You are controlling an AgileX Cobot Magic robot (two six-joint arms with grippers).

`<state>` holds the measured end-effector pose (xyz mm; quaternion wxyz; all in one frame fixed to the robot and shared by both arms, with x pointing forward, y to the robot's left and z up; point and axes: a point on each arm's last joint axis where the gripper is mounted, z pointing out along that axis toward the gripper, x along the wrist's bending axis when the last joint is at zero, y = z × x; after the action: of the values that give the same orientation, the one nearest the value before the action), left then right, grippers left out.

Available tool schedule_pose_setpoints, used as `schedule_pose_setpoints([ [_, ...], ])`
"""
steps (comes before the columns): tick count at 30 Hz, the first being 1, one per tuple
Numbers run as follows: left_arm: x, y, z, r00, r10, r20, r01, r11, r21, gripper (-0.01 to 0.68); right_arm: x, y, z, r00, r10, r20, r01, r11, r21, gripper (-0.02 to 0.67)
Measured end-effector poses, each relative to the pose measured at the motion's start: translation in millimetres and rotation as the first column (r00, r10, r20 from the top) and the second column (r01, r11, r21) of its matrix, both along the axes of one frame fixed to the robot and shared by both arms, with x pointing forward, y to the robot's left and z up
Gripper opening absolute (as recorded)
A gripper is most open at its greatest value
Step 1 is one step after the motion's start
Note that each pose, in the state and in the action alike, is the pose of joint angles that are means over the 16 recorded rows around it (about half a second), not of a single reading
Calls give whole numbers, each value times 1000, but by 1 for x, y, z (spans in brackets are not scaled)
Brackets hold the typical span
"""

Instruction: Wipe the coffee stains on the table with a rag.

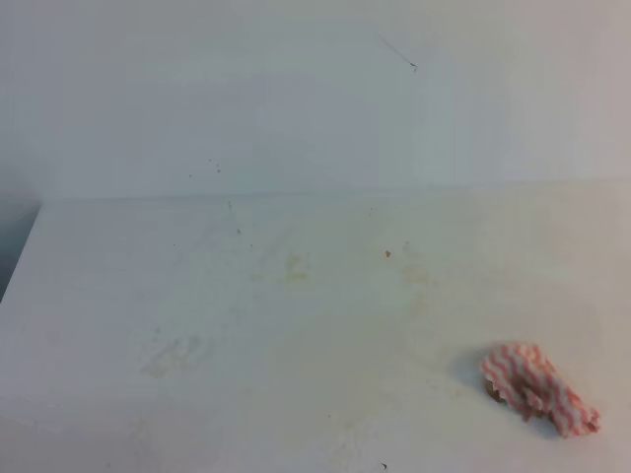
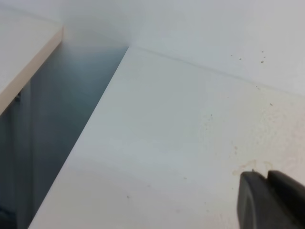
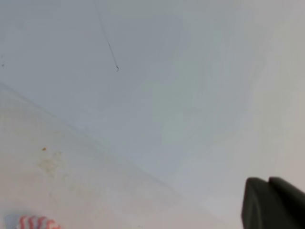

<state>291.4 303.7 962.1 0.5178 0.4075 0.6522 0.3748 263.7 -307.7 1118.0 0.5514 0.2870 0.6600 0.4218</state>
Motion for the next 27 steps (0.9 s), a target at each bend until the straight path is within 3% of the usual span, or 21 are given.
schedule_pose_setpoints([
  [7, 0, 0, 0, 1000, 0, -1, 0, 1000, 0, -3, -4, -3, -1, 999, -45, 16, 45, 999, 3, 1],
  [18, 0, 0, 0, 1000, -1, -5, 1, 1000, 0, -3, -12, -9, -25, 981, -192, 37, 192, 981, -4, -2],
  [27, 0, 0, -1, 1000, -1, -8, 1, 1000, -1, -3, -2, -5, -54, 978, -209, -23, 209, 954, 216, -2],
])
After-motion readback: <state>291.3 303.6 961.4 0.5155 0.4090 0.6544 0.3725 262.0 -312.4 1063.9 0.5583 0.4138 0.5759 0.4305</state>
